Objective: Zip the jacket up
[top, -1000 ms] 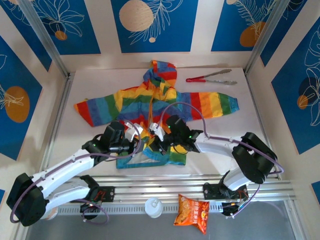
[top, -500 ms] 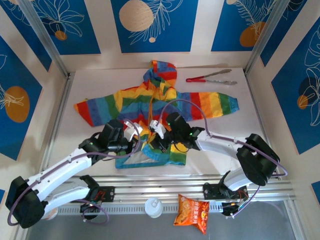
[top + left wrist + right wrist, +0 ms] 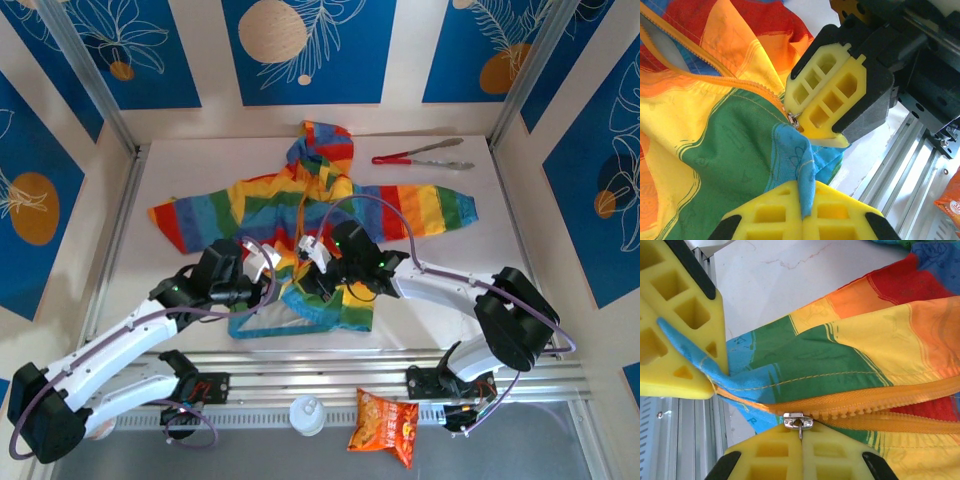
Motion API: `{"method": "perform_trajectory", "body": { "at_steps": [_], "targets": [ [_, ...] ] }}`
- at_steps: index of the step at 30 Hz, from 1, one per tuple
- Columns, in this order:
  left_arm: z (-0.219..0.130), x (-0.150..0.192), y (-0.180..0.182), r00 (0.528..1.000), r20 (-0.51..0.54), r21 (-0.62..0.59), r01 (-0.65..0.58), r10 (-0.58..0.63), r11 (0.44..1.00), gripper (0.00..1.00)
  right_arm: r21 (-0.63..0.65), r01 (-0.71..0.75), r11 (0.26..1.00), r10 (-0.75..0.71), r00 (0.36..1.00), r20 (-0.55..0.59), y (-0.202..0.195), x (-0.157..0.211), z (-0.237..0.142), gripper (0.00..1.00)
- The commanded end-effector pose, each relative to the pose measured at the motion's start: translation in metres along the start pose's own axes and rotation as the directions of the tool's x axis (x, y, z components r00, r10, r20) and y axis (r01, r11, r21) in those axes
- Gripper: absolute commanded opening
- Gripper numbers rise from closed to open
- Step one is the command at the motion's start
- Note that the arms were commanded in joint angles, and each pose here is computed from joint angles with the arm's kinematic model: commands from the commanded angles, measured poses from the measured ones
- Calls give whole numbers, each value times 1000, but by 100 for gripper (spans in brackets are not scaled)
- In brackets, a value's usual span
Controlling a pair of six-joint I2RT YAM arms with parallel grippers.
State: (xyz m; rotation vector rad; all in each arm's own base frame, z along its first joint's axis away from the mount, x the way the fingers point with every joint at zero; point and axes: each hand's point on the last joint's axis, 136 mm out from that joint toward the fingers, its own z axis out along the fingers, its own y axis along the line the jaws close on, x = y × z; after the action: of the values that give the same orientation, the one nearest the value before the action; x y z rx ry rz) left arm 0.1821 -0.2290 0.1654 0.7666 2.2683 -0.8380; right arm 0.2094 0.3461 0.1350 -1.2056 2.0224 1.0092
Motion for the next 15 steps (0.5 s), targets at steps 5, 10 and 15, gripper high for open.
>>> {"method": "perform_trajectory", "body": {
  "at_steps": [5, 10, 15],
  "targets": [
    [-15, 6, -5, 999, -43, -12, 27, -27, 1000, 0, 63, -54, 997, 53, 999, 14, -21, -13, -1, 0],
    [-20, 5, -2, 998, -51, -45, 29, -31, 999, 0, 67, -67, 995, 66, 998, 19, -27, -18, -2, 0],
    [-23, 5, 0, 997, -55, -61, 47, -50, 997, 0, 73, -75, 995, 74, 997, 14, -30, -19, -1, 0]
  ]
}}
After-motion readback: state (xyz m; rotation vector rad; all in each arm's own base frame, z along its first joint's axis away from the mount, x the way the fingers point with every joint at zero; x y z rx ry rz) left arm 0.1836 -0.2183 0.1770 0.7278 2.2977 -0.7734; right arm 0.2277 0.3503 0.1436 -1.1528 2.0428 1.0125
